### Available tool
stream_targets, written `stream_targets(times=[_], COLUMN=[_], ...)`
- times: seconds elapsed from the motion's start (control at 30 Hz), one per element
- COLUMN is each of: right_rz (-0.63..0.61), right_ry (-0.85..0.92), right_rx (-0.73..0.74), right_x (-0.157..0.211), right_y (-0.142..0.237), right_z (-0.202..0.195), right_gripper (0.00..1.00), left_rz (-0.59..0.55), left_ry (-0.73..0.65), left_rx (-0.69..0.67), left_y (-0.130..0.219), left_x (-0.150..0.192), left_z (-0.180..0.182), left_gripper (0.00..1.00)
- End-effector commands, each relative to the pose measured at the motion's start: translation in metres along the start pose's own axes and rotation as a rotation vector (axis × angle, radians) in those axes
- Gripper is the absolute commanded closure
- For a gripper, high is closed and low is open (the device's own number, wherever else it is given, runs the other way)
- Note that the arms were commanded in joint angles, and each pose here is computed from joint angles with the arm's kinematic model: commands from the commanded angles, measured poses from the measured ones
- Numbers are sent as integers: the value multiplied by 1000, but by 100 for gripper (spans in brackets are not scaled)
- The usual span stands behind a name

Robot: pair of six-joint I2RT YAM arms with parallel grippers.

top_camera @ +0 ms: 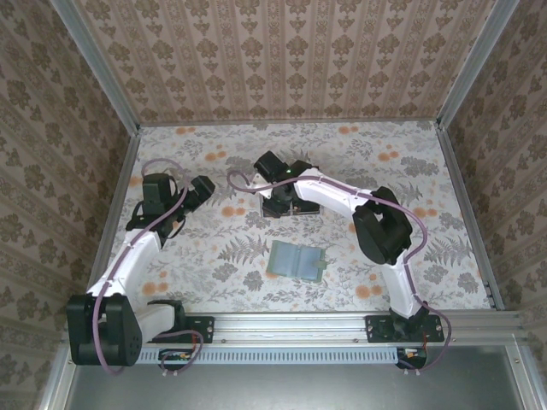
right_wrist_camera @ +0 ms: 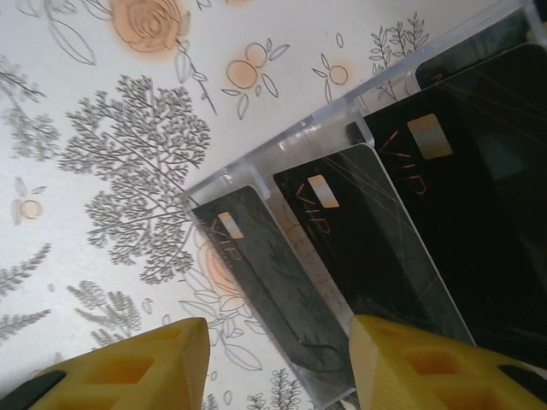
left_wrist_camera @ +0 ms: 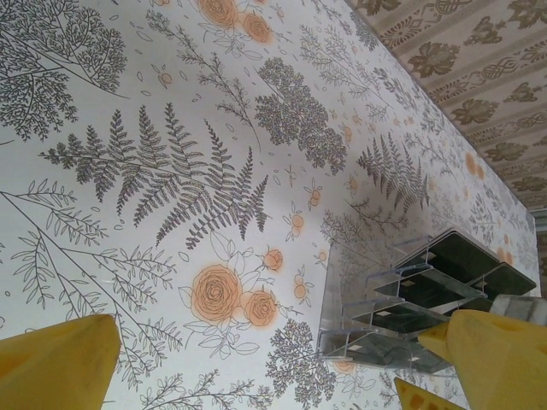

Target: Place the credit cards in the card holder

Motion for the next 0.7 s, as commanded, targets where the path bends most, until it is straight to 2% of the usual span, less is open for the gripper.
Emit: stream_targets(times=[0.0,0.33,0.67], right_rz=[44,105,119], right_ry=[50,125,152], right_rx=[64,67,61], right_x=[-1,2,4], right_y=[-3,-19,-16], right_z=[-5,7,13], right_gripper=[53,55,67], left_rz=[-1,6,3], left_ry=[-24,-7,-11], left_rx=[20,26,27], left_y=[2,-4,-4], left_x=[1,2,1], left_z=[-1,1,0], left_gripper=[0,0,0])
Point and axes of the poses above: each hand's point on the last joint's axis, 136 mm out from that joint toward the fingers, its own y axis back along the fingers, its own z axis along the line the jaws close on, x = y × z, the point moved 4 cm from there along y, back along the fingers, and after that the axes turned 6 degrees about -y, right-handed, at the moved point
